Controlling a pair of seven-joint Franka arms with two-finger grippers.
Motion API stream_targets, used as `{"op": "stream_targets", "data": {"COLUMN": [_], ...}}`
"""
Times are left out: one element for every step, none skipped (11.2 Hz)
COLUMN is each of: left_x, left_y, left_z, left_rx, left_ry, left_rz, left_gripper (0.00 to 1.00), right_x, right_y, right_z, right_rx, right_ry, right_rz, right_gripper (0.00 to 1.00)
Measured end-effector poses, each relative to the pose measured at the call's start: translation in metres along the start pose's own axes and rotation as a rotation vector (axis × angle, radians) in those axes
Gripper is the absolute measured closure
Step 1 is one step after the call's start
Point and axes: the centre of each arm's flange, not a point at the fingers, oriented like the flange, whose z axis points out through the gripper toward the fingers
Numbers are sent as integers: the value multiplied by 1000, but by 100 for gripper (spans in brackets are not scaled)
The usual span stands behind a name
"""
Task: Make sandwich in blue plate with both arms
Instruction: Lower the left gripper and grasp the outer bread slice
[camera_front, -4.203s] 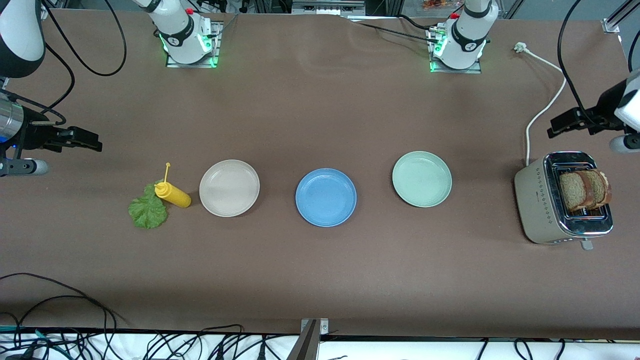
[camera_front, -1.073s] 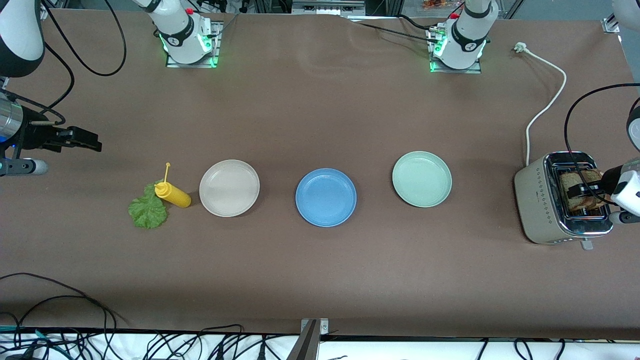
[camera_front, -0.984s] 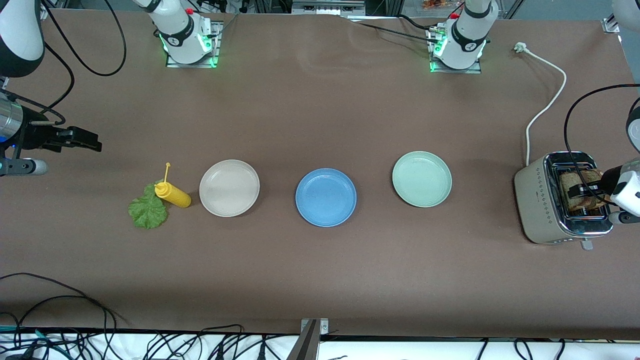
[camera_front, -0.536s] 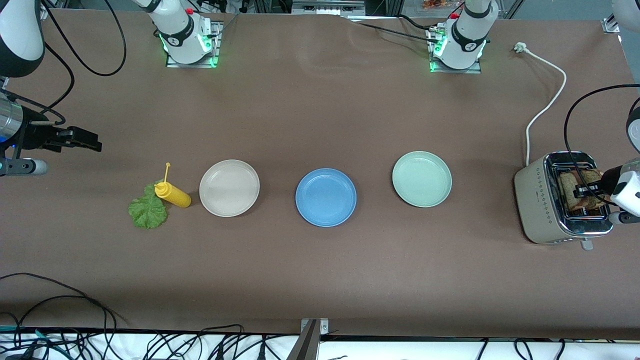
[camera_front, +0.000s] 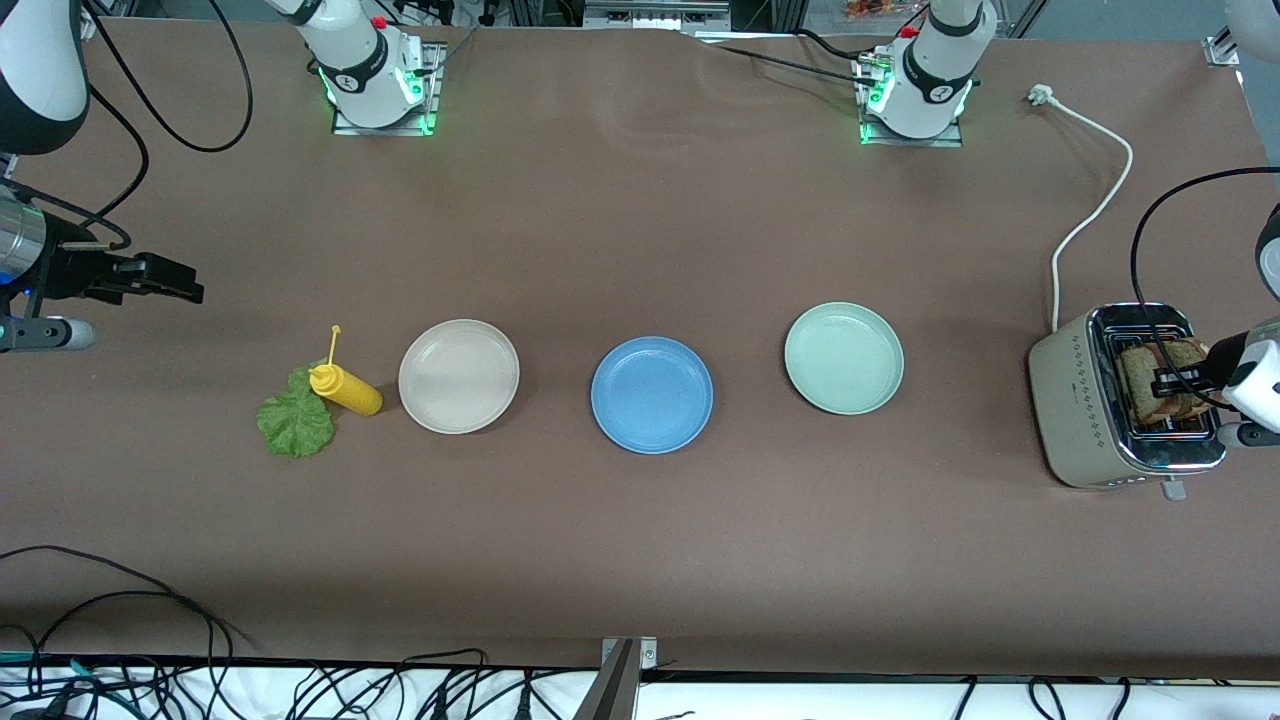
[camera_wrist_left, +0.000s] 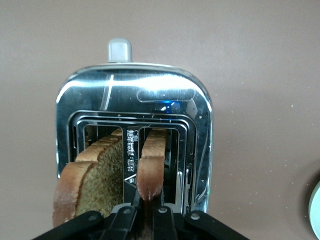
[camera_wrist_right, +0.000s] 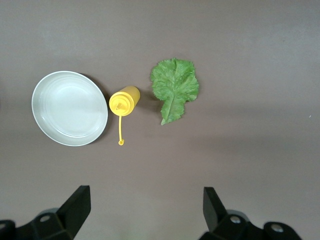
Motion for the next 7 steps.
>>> {"op": "stream_targets", "data": {"left_x": [1,2,2,2,1,-1,-5], "left_y": [0,0,0,1,1,3,5], "left_z": [-6,-15,-25,-35,-46,-57,-68], "left_rx": [2,3,4,4,4,2,-2], "left_ry": [11,25,35,44,59,68,73], "left_rz": [-2,-4,-4,-3,-2,0,2], "left_gripper": [91,91,91,91,91,91,91], "right_x": [0,0,0,0,0,0,0], "right_y": [0,0,0,0,0,0,0], "right_z": [0,0,0,0,0,0,0], "right_rx": [0,0,0,0,0,0,0], "right_ry": [0,0,0,0,0,0,0], "right_rz": [0,0,0,0,0,0,0], "right_gripper": [0,0,0,0,0,0,0]}}
